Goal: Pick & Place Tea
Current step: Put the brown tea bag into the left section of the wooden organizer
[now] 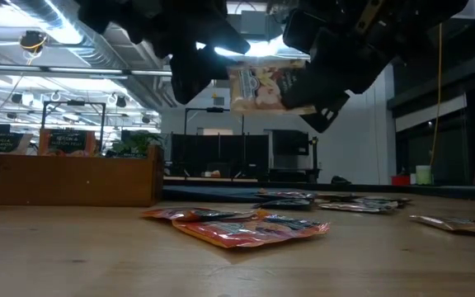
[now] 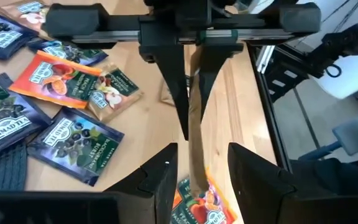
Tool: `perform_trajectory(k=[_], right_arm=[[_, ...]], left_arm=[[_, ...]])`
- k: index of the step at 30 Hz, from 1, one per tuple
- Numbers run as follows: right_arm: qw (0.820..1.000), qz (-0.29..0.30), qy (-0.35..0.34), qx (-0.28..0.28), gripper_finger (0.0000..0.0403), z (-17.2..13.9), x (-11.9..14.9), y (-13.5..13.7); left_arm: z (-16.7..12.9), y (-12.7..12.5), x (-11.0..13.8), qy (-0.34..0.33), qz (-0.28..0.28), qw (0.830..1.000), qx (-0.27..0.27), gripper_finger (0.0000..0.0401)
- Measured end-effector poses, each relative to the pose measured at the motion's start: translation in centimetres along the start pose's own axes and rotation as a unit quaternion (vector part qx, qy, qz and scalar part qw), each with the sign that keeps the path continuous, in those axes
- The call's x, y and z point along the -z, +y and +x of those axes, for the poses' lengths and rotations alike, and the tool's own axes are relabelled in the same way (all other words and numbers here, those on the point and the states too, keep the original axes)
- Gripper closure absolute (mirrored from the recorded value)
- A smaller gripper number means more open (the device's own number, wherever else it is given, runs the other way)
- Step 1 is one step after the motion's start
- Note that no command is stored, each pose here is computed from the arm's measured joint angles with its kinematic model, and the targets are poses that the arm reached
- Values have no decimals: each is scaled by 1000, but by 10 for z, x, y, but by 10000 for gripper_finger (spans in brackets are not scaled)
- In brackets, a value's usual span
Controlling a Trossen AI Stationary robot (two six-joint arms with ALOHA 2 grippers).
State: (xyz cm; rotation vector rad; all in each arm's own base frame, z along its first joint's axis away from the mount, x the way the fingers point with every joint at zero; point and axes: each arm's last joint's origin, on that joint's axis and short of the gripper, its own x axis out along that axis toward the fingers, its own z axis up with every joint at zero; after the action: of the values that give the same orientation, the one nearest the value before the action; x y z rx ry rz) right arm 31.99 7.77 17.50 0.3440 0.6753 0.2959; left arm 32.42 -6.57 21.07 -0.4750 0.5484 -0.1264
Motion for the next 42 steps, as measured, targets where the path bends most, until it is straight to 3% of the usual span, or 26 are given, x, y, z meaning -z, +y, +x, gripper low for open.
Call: perform_trajectory(k=[7,15,20,28,32,36,42], right_arm=[[1000,-9,-18,-6,400,0,-4,1],[999,-11,-35,7,375,0,-6,1],[999,2,-29,22,345,0,-4,0],[998,17,-22,49,266,1,4,0],[996,-2,-65,55,239,1,13,4],[990,-1,-135,42,229,-2,15,4],[957,-46,-283,50,234,-13,-6,10]], left_arm=[[0,0,0,2,4,1000,5,282],[0,0,0,2,16,1000,4,390],[0,-3,2,1,17,1000,1,398],[1,-13,23,-46,39,995,-76,398],[-10,-17,35,-130,35,988,-77,398],[-29,-16,49,-230,39,969,-81,398],[-53,-13,53,-364,55,928,-59,398]])
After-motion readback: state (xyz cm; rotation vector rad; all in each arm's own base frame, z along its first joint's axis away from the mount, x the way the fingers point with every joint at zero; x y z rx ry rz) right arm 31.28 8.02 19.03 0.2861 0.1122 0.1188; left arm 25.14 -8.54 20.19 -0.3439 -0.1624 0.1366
